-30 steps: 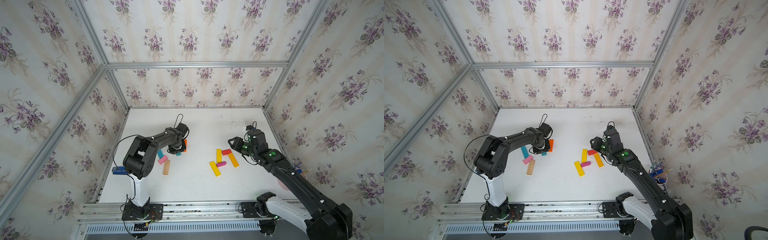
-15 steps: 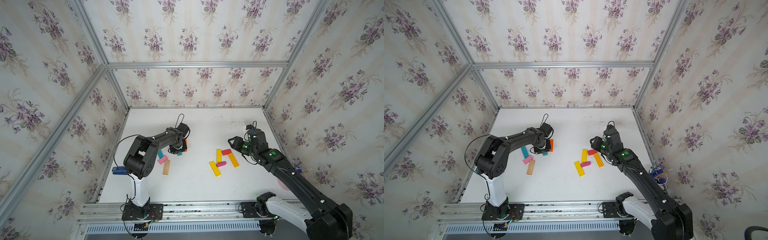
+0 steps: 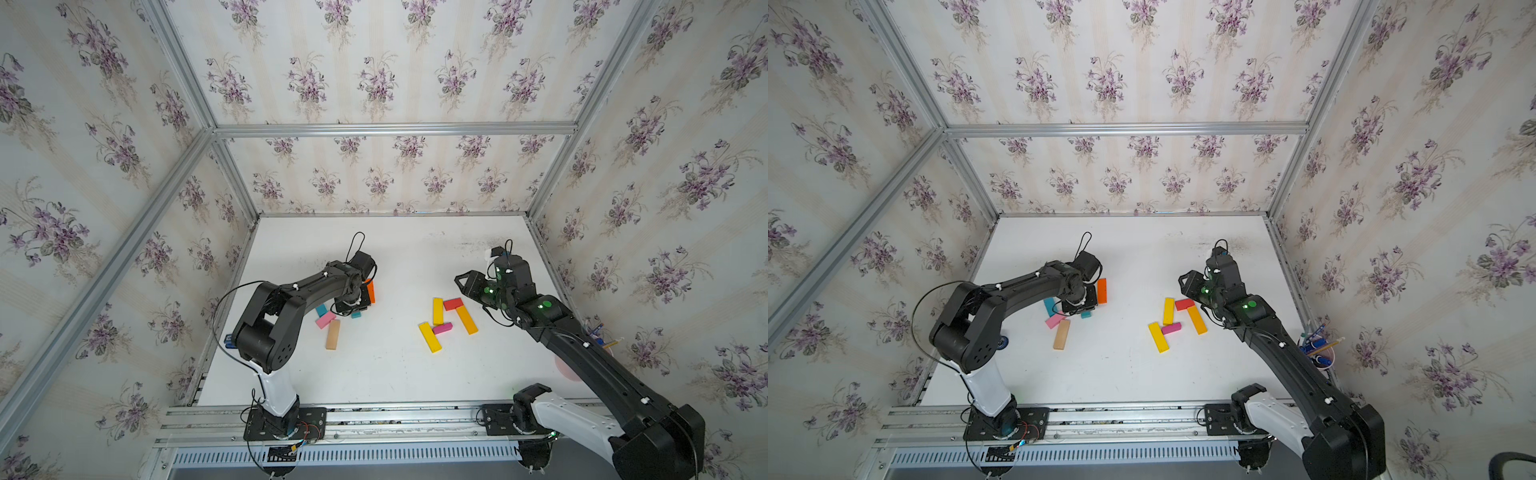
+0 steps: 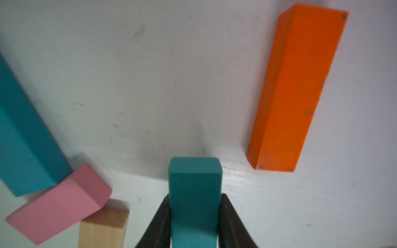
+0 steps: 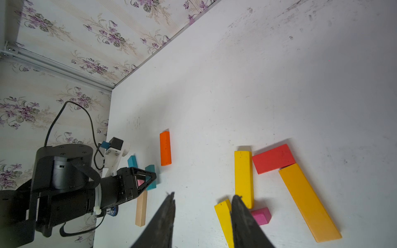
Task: Assemble the letter h with building blocks
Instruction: Place the building block at the center of the board, then adjust the building block at the center of the board.
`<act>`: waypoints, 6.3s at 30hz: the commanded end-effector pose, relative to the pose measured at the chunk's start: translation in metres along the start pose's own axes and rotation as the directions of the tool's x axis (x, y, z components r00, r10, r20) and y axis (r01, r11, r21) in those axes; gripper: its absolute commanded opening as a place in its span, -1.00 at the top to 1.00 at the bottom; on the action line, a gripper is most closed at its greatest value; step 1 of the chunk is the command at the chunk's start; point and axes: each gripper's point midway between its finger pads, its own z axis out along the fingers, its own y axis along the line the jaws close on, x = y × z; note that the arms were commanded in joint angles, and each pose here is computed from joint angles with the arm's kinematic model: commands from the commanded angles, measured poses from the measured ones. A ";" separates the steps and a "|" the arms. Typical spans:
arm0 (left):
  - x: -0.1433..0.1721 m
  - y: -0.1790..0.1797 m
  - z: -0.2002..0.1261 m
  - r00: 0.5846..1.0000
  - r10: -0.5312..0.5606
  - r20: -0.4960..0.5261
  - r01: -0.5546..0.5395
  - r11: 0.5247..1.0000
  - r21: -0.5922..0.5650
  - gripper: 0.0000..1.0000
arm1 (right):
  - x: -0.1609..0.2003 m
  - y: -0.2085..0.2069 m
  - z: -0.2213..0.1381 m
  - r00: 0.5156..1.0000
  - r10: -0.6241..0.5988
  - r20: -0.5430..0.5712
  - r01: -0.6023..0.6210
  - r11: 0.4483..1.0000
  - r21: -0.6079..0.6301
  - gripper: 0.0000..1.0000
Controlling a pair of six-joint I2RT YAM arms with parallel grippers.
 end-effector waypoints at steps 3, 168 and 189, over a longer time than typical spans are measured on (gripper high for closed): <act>0.025 -0.026 -0.011 0.986 0.161 -0.033 -0.159 0.985 0.066 0.83 | 0.002 0.003 0.006 1.000 -0.006 -0.009 0.005 1.000 -0.011 0.11; 0.012 0.090 -0.120 0.954 -0.241 0.178 0.175 0.931 0.321 -0.45 | 0.220 0.072 0.166 0.540 -0.696 -0.474 0.657 0.700 -0.280 -0.69; 0.019 0.095 -0.117 0.956 -0.244 0.165 0.187 0.935 0.300 -0.45 | 0.231 0.063 0.122 0.638 -0.598 -0.485 0.611 0.777 -0.154 -0.64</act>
